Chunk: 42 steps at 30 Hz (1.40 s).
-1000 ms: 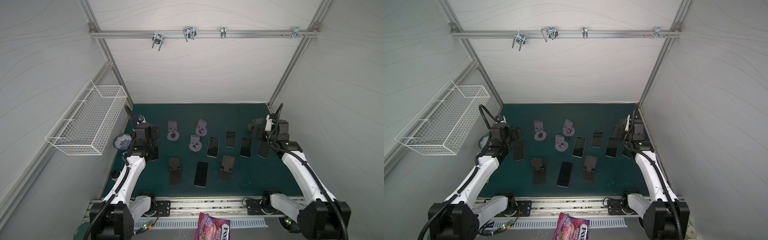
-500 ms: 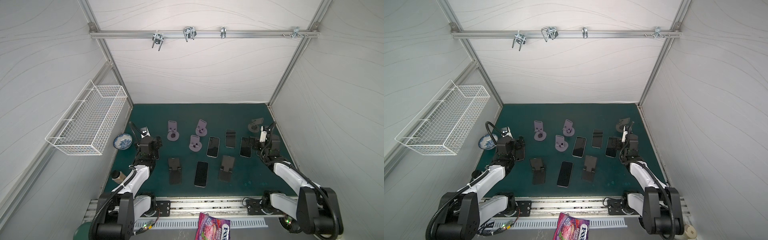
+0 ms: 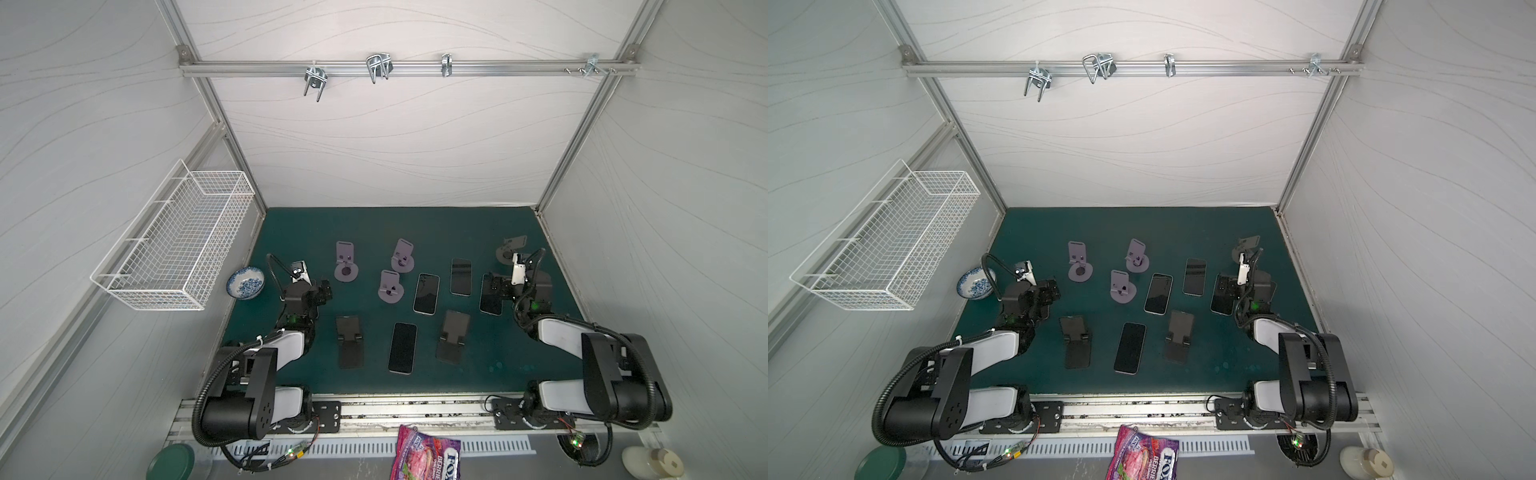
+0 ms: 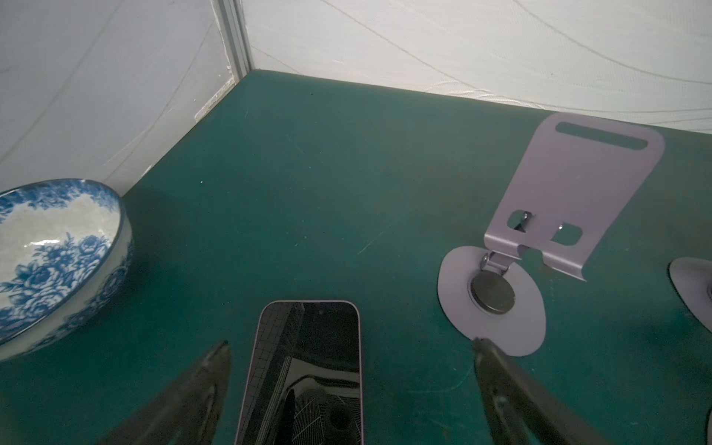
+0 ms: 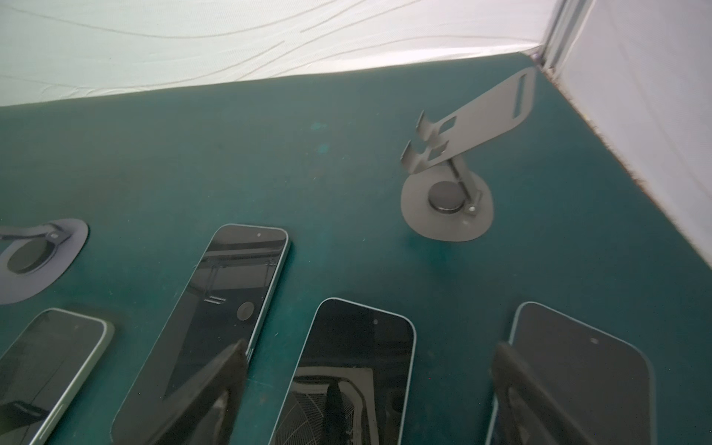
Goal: Remove the phone from the phone stand
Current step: Reset both arms
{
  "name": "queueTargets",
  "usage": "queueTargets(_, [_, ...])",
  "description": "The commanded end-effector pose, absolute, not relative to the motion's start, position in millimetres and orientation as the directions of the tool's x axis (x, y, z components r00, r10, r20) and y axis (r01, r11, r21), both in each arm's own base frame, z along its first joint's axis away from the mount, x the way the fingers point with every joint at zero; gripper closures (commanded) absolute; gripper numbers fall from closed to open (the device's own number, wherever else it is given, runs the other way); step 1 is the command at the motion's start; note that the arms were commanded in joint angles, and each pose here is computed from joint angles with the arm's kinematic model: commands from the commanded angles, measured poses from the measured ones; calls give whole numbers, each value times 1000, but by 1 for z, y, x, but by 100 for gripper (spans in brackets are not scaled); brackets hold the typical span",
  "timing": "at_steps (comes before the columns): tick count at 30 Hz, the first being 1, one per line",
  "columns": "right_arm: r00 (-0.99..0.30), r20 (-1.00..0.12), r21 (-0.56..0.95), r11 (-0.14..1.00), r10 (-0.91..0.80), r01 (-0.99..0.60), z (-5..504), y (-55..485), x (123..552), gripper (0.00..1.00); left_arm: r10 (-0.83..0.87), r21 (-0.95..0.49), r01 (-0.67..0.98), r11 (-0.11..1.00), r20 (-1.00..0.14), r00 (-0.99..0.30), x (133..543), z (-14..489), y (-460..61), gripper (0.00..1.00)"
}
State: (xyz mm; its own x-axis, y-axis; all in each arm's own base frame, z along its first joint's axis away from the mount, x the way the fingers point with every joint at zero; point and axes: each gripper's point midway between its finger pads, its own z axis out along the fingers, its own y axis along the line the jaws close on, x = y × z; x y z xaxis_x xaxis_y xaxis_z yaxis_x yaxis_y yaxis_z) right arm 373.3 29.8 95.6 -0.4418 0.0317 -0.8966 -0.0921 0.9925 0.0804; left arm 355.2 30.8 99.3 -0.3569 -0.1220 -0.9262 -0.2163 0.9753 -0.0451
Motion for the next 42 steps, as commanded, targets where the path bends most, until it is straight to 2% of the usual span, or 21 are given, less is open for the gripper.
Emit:
queueTargets(1, [-343,-939,71,984,10,-166,116,39,386,1,-88,-48,-165,985,-965,-246,368,127,25,2])
queueTargets(8, [-335,-942,75,965,-13,-249,91,52,390,1,-63,-36,-137,990,-978,-200,371,113,22,2])
queueTargets(13, [-378,-925,118,971,32,-207,86,42,395,1,-52,-35,-123,992,-989,-136,367,111,20,1])
queueTargets(18, [-413,-911,49,990,-11,-133,81,40,401,1,-70,-32,-182,983,-976,-208,377,104,29,1])
queueTargets(21, [-413,-911,46,990,-13,-132,81,40,401,1,-130,-17,-346,938,-943,-307,393,96,56,1])
queueTargets(22, [-412,-911,46,990,-12,-132,81,40,401,1,-135,-16,-347,938,-936,-324,393,94,56,1])
queueTargets(42, [-412,-911,26,991,-32,-134,82,43,402,1,-97,11,-331,944,-946,-310,394,97,50,1])
